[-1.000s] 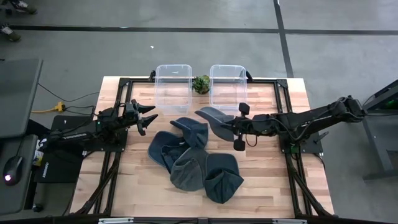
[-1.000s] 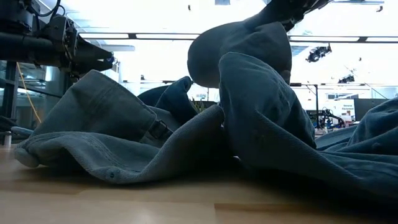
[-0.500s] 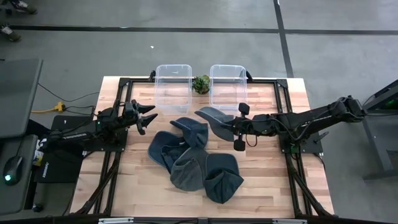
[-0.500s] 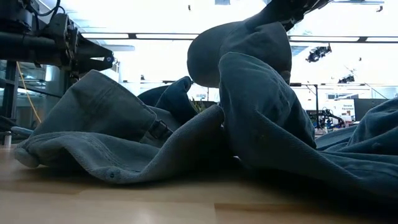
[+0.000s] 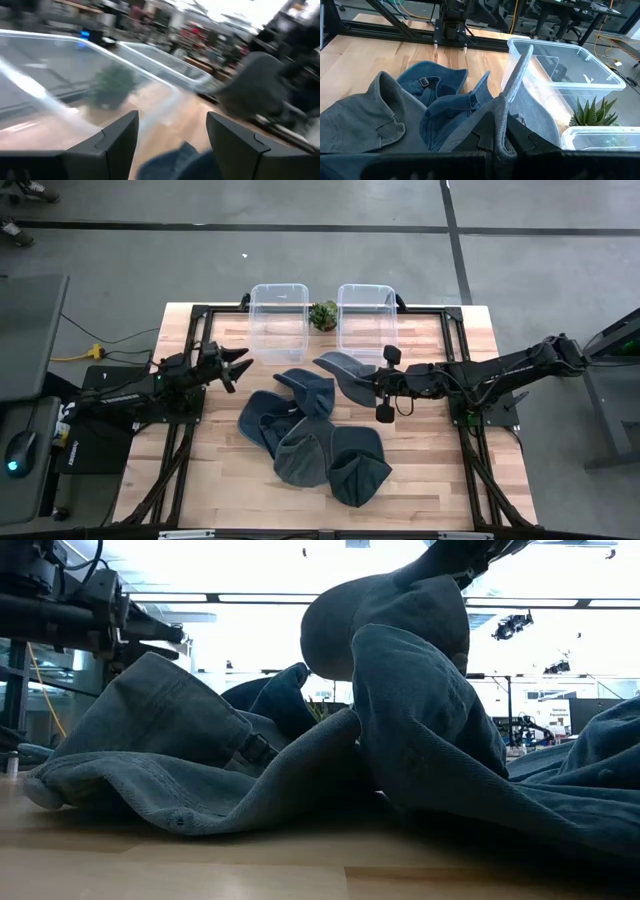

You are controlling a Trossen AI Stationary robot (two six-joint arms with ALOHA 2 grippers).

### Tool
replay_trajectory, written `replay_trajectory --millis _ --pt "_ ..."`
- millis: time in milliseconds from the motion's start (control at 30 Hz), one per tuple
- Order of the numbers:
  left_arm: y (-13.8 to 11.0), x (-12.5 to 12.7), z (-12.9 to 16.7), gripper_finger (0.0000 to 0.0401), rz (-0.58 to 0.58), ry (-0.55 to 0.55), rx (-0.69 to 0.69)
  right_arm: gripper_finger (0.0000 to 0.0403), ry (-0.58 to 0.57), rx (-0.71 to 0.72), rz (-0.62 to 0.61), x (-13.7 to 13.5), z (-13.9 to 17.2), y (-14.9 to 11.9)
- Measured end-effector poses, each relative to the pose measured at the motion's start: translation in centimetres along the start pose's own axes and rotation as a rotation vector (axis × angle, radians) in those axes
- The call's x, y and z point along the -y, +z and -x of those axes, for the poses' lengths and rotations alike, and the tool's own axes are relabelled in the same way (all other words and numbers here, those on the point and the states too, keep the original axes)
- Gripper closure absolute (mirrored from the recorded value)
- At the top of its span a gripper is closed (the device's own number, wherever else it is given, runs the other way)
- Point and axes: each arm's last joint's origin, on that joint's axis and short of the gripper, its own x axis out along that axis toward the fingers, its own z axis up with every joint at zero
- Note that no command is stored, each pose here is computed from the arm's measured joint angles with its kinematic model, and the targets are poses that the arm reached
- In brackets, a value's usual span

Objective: Pick & Place hat
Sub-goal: Put the top gray cap into the left transparent bin

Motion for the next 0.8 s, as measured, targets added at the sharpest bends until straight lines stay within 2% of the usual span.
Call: replay_trajectory --millis 133,300,533,800 --pt "0.0 0.4 0.0 0.0169 -0.069 -0.132 -0.024 0.0397 0.015 0.022 -0.002 0.0 0.0 0.2" --pt "0.4 0.9 0.1 0.0169 -0.132 -0.269 -0.005 0.0397 0.088 0.070 -0.006 -0.1 0.0 0.7" --pt "0.7 1.3 -0.5 0.0169 -0.175 -0.326 0.023 0.0397 0.219 0.111 -0.023 0.6 -0.3 1.0" --pt "2.3 2.5 -2.8 0.0169 -0.206 -0.336 -0.085 0.0397 0.278 0.159 -0.038 1.9 -0.6 1.3"
